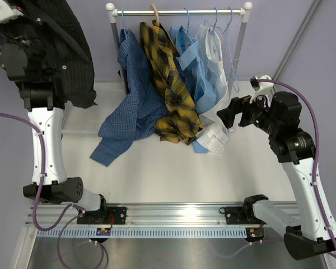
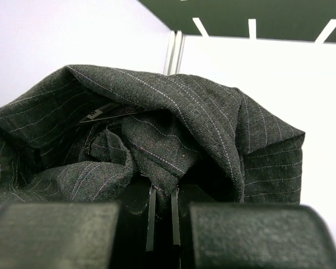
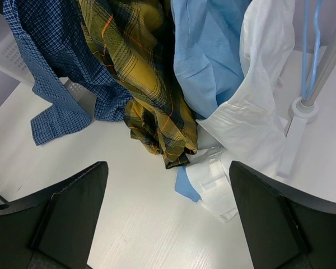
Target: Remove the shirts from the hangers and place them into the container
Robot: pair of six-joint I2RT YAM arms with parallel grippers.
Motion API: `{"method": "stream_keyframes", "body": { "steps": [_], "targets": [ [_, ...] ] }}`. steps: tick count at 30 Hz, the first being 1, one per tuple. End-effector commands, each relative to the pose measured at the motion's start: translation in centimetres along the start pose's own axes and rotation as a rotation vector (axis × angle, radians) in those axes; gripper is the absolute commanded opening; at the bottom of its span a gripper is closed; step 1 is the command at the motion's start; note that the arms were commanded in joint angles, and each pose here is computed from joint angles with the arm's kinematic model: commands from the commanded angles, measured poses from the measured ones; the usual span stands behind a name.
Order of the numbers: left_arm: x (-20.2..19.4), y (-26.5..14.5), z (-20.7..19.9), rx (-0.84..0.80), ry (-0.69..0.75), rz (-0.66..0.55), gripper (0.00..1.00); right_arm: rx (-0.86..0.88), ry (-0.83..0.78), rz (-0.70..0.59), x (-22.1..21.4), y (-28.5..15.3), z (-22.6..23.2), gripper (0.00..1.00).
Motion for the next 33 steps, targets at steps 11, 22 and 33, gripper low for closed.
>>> {"method": "stream_keyframes", "body": {
  "steps": [11, 22, 33],
  "targets": [
    [-16.0, -2.9, 2.0, -0.085, 0.022, 0.169, 0.00, 0.084, -0.039, -0.035, -0.2, -0.3, 1.4, 1.00],
    [-19.4, -4.8, 4.0, -0.001, 0.015, 0.270, 0.00, 0.072, -0.036, -0.007, -1.3, -0.2, 1.2, 1.00],
    [-27.1, -12.7, 13.8, 0.235, 0.106, 0.454, 0.00, 0.107, -0.028, -0.010, -1.9, 0.1, 1.8, 0.99]
  ]
}}
Point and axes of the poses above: each gripper's point midway between its finger pads, its own y axis out along the fingers, its own z axis along the line the jaws close on, x = y × z, the point moved 2 cm from there along -y, back along the fingers, and after that the axes turned 15 degrees about -y, right-handed, at the moved point
